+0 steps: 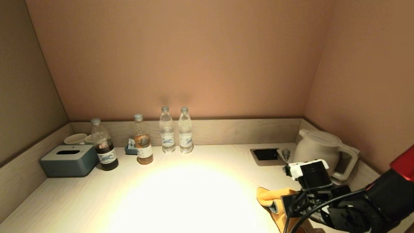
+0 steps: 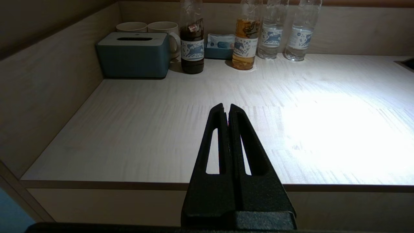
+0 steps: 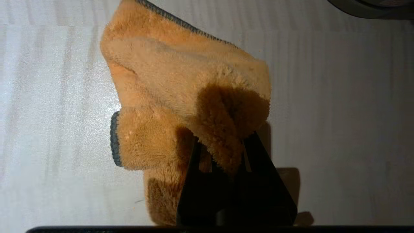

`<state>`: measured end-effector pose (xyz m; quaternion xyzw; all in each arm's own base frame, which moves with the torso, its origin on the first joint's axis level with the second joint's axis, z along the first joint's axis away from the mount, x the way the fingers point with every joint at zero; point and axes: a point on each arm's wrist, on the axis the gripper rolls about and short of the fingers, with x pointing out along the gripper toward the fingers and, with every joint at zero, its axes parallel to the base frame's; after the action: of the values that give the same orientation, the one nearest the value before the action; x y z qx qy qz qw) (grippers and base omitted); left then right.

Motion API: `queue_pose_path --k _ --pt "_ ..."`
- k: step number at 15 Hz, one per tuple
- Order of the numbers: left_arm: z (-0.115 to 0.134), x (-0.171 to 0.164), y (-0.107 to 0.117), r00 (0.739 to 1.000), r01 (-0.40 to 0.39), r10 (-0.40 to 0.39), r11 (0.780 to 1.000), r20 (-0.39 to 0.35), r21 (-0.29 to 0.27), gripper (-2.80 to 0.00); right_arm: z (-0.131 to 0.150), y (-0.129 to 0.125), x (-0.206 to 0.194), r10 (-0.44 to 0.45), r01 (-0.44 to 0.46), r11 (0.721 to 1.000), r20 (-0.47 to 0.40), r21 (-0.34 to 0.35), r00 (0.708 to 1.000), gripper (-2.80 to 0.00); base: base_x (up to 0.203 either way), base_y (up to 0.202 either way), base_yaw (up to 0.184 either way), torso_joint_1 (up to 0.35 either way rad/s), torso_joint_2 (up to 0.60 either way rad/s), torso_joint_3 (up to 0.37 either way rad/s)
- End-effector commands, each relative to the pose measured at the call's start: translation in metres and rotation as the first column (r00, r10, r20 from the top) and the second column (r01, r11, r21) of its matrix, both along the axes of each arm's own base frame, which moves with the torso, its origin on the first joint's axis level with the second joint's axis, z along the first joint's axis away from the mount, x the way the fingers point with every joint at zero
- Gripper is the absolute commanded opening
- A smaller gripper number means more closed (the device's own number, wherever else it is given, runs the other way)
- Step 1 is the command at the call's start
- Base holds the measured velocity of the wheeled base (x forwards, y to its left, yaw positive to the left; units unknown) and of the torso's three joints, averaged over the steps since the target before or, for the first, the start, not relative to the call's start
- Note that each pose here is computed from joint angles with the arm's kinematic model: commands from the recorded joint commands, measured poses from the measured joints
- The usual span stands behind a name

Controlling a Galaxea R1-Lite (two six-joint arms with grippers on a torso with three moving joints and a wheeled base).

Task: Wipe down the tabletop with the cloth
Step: Sweep the stains on the table

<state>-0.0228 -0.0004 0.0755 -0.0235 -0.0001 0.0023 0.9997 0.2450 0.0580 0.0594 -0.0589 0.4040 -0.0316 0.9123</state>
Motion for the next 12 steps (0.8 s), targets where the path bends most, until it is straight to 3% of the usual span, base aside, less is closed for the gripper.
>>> queue_pose_path --k 1,5,8,12 --pt "0.000 0.000 0.000 1.000 0.000 0.000 1.000 -0.002 -0.001 -2.80 0.018 -0.003 -0.013 0.001 -0.002 1.000 0.067 0.016 0.998 -2.80 0.000 0.000 0.000 0.000 0.00 0.000" --pt "0.000 0.000 0.000 1.000 0.000 0.000 1.000 -0.002 -0.001 -2.80 0.034 -0.004 -0.025 0.017 -0.020 1.000 0.125 0.019 0.992 -2.80 0.000 0.000 0.000 0.000 0.00 0.000" --pt "0.000 0.000 0.000 1.000 0.000 0.000 1.000 -0.002 -0.001 -2.80 0.078 -0.009 -0.048 0.047 -0.057 0.998 0.313 0.022 0.949 -2.80 0.000 0.000 0.000 0.000 0.00 0.000" --pt "0.000 0.000 0.000 1.000 0.000 0.000 1.000 -0.002 -0.001 -2.80 0.105 -0.013 -0.057 0.054 -0.065 0.998 0.424 0.012 0.904 -2.80 0.000 0.000 0.000 0.000 0.00 0.000"
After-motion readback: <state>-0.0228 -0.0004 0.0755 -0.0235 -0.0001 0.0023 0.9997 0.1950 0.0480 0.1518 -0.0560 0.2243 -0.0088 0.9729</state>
